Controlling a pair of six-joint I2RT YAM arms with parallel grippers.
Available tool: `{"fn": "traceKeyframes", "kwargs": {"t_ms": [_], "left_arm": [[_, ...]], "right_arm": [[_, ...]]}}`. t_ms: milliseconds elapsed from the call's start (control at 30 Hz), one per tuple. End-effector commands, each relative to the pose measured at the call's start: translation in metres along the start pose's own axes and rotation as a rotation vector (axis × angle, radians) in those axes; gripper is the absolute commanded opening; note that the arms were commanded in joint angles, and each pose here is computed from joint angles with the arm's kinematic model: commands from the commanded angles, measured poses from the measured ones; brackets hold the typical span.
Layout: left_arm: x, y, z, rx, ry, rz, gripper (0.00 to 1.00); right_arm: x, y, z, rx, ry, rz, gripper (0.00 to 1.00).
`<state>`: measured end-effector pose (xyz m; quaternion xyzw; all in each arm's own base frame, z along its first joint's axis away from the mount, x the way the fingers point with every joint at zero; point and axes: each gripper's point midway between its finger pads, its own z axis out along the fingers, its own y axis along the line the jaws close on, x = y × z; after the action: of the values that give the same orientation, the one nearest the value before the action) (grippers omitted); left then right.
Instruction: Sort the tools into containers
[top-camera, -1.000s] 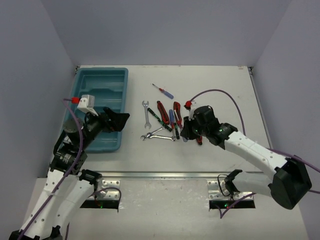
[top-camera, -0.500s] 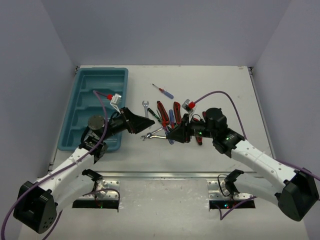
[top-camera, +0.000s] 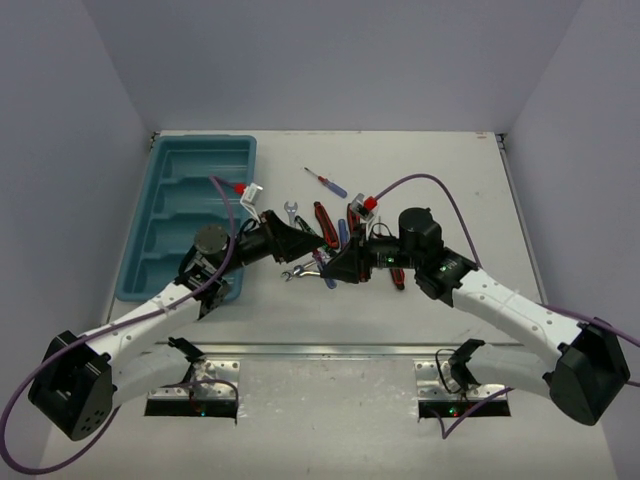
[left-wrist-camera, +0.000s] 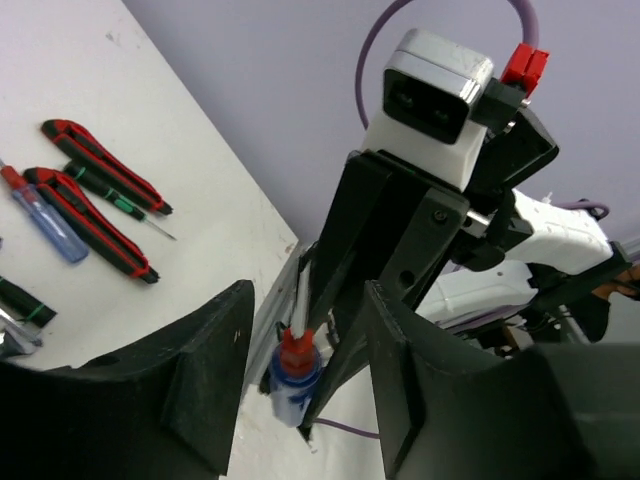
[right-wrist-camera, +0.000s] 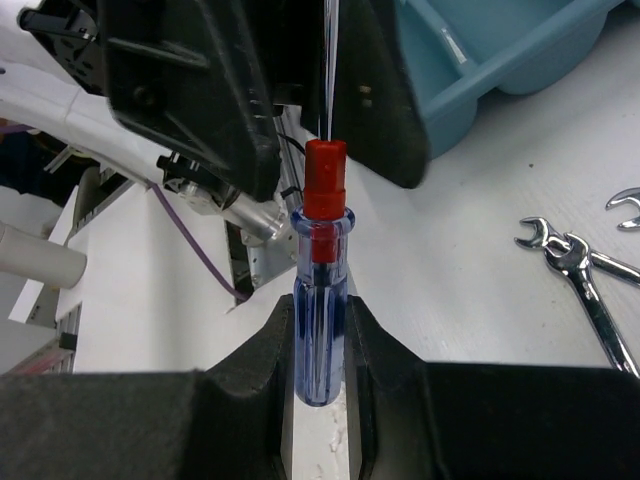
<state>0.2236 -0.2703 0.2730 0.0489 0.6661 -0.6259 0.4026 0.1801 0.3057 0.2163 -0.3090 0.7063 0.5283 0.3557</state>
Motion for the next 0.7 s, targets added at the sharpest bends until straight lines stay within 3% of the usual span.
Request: {"fn": "traceKeyframes", "kwargs": {"t_ms": [0, 67, 133, 233, 300, 367, 400, 500, 667], "left_arm": [[-0.019, -0.041, 0.012, 0.113, -0.042, 0.083, 0.20], [-0.018, -0.038, 0.013, 0.095, -0.039, 0.076, 0.02], [-0.018, -0.036, 0.013, 0.080, -0.043, 0.071, 0.00], [-0.022, -0.015, 0.013, -0.040, -0.070, 0.048, 0.00], [-0.030, 0.001, 0.013, -0.150, -0.102, 0.037, 0.00], [-0.042, 0.018, 0.008, -0.276, -0.143, 0.049, 0.00], [-0.038, 0.025, 0.006, -0.310, -0.132, 0.038, 0.00], [-0.079, 0.037, -0.008, -0.486, -0.271, 0.061, 0.00], [-0.133, 0.066, -0.049, -0.715, -0.421, 0.039, 0.00]], "right_arm": [[-0.028, 0.014, 0.005, -0.042, -0.052, -0.054, 0.00], [-0.029, 0.008, 0.005, -0.012, -0.059, -0.052, 0.01], [-0.028, 0.003, 0.004, 0.018, -0.061, -0.044, 0.03], [-0.029, -0.009, 0.001, 0.100, -0.079, -0.029, 0.15], [-0.028, -0.014, -0.001, 0.133, -0.085, -0.021, 0.40], [-0.024, -0.032, -0.008, 0.253, -0.087, 0.010, 0.98], [-0.025, -0.031, -0.010, 0.257, -0.092, -0.003, 0.99], [-0.007, -0.060, -0.035, 0.465, -0.047, 0.004, 0.99], [-0.002, -0.084, -0.085, 0.735, -0.091, -0.012, 0.99]]}}
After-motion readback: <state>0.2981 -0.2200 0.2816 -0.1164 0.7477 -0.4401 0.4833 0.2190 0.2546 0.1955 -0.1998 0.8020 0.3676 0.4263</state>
